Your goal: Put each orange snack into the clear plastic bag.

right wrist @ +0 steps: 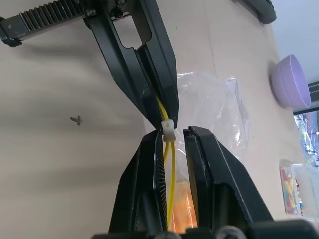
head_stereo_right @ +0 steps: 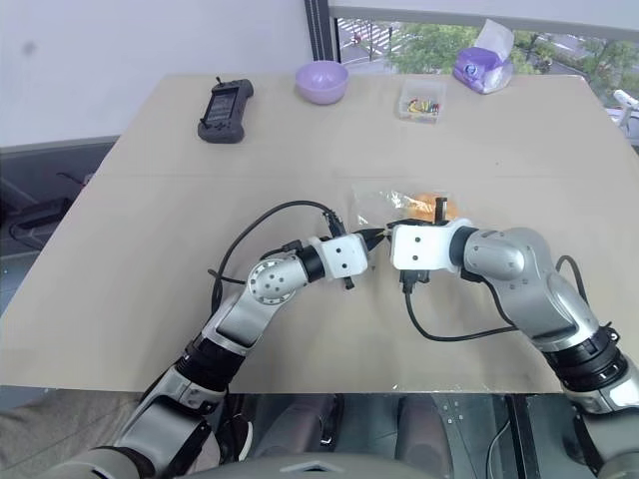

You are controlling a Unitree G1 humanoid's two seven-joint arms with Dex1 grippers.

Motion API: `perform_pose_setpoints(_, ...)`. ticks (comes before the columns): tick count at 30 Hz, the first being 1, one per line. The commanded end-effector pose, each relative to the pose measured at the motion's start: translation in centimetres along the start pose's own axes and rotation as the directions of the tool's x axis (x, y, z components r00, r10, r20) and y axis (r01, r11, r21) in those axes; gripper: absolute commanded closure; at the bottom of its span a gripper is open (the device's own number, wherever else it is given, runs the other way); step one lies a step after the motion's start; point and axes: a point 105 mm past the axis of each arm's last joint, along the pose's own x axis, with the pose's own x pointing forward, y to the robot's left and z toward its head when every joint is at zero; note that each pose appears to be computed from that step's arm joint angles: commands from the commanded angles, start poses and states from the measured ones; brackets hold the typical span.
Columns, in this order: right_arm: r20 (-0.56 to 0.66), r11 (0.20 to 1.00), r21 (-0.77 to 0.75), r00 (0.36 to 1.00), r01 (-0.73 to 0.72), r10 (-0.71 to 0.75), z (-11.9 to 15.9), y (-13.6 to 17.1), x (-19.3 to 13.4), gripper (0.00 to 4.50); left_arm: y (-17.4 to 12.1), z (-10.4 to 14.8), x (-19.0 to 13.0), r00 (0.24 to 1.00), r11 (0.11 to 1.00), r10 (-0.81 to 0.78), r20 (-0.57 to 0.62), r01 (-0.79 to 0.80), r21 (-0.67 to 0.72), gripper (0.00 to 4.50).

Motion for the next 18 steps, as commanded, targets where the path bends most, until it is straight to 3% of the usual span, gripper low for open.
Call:
perform_pose_setpoints(1, 0.020, 0.999, -0.036, 0.999, 0.033, -0.033, 0.74, -0.90, -0.36, 3.74, 0.34, 1.76, -0.01, 0.998, 1.000, 0.011, 0.067, -0.012, 0.026, 4.50)
perform_pose_setpoints(18, 0.011, 1.000, -0.025, 1.000, 0.011, -0.011, 0.50, -0.47, -0.36, 3.74, 0.19, 1.91, 0.03, 0.997, 1.000, 0.005, 0.075, -0.007, 0.025, 4.50)
